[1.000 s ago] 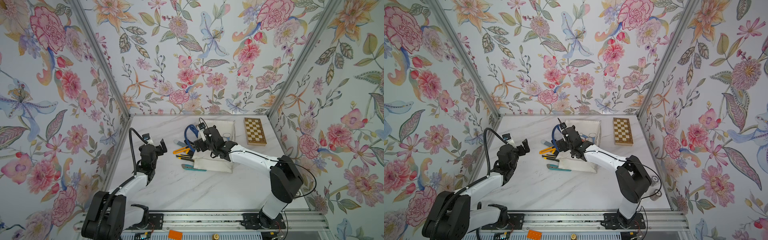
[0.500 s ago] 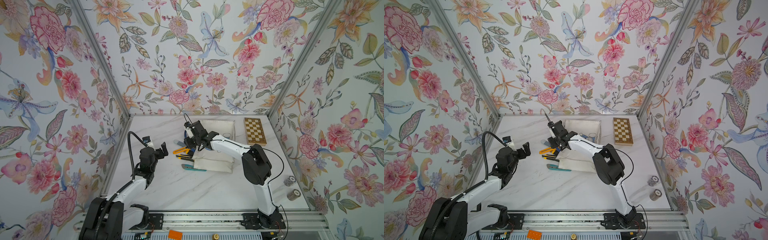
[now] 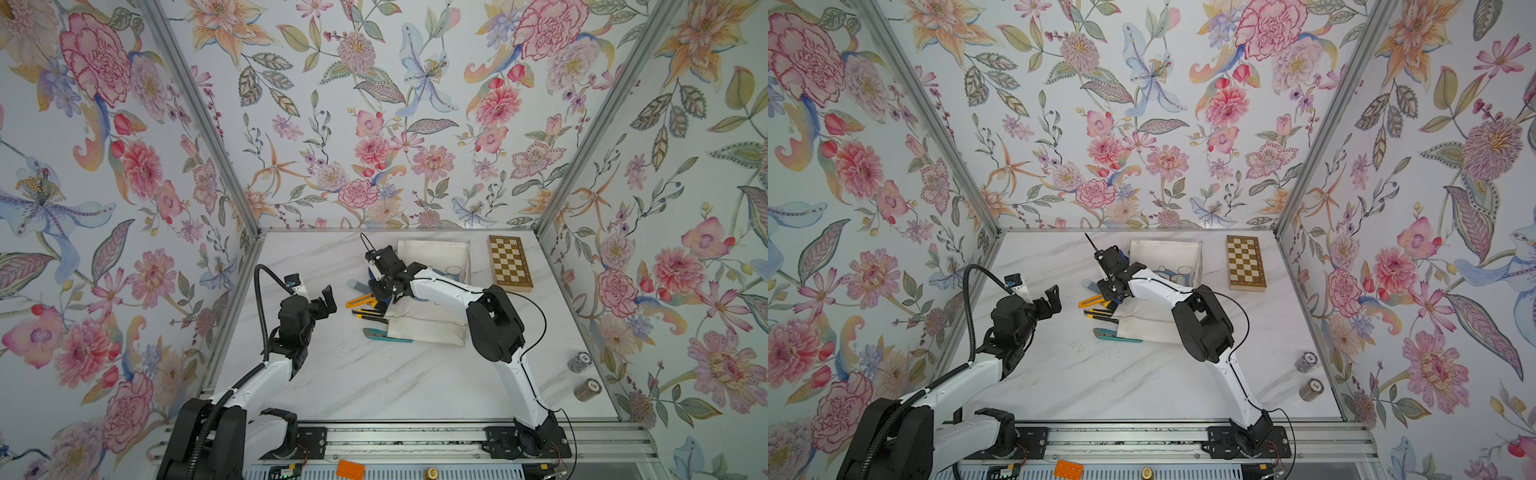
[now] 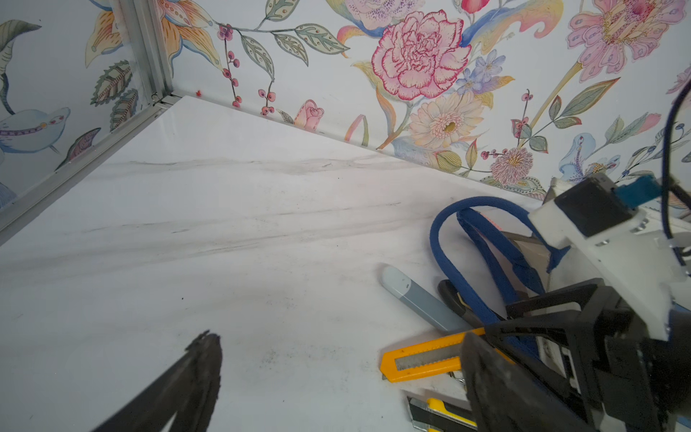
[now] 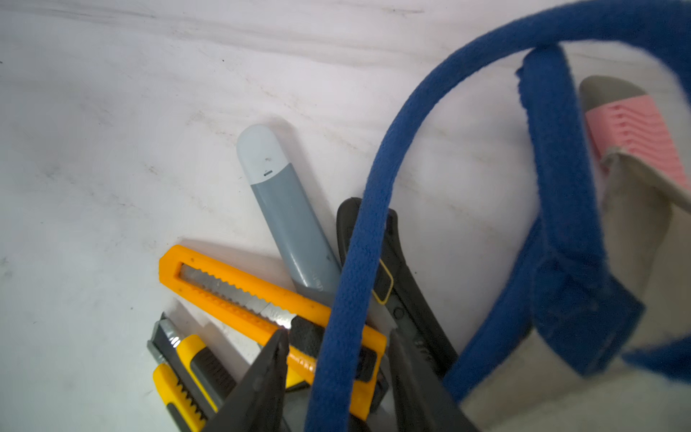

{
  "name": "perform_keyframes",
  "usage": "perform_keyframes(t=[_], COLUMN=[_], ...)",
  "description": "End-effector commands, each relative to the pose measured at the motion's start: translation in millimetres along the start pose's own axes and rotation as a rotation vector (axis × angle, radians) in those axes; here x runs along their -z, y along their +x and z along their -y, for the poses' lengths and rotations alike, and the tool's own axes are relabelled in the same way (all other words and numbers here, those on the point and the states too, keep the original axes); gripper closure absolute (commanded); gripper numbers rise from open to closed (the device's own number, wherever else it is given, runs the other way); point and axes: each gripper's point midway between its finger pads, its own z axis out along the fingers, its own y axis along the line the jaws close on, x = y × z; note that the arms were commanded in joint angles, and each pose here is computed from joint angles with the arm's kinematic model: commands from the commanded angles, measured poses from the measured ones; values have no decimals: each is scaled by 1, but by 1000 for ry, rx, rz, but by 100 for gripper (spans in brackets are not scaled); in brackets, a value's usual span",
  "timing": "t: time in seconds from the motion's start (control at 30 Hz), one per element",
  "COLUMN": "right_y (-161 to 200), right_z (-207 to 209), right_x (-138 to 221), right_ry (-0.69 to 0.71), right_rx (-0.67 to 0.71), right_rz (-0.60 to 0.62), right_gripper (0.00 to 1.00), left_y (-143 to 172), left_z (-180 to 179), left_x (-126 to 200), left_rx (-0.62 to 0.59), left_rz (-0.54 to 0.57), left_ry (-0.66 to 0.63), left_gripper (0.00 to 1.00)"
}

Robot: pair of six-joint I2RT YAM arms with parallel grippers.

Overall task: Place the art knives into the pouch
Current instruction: Open the pouch at the center of the board.

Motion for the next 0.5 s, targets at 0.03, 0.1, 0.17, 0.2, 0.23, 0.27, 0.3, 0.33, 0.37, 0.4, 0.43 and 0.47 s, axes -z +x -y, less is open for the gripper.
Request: perform_keyframes(t=[0.03, 0.1, 0.17, 0.2, 0.23, 0.27, 0.3, 0.33, 0.37, 0.4, 0.43, 0.47], right_y=[6, 7, 8, 8, 8, 7, 6, 6, 4, 1, -1, -4], right_z=[0, 1, 2, 3, 4, 6, 7, 8, 9, 11, 14, 17], right_x=[-7, -10, -12, -12, -11, -10, -9, -8, -6, -4, -1, 2], right_ry=[55, 65, 75, 82, 95, 105, 116, 125, 129, 138, 153, 168], right_rx=[65, 75, 89, 94, 101, 105, 107, 107, 107, 103, 99, 92], right_rz=[-36, -38, -42, -46, -47, -46, -43, -41, -35, -29, -23, -14], right_gripper=[56, 59, 67, 70, 73, 74, 79, 83, 85, 86, 86, 86], left_y=[7, 8, 8, 7, 6, 5, 4, 2, 1, 0, 0, 0], left_z=[4, 4, 5, 5, 4, 3, 1, 1, 1, 2, 2, 3], left_x=[-1, -1, -2, -2, -2, -1, 0, 1, 2, 3, 3, 4], left_rx=[9, 8, -2, -14, -23, -27, -29, -31, -30, -28, -26, -26], left_rz=[-24, -26, -30, -32, -35, -35, -35, -30, -26, -19, -17, -14], left_ry=[23, 23, 27, 27, 19, 7, -3, -6, -4, 2, 6, 10], left_gripper=[0, 1, 0, 1, 0, 1, 1, 1, 0, 1, 0, 1])
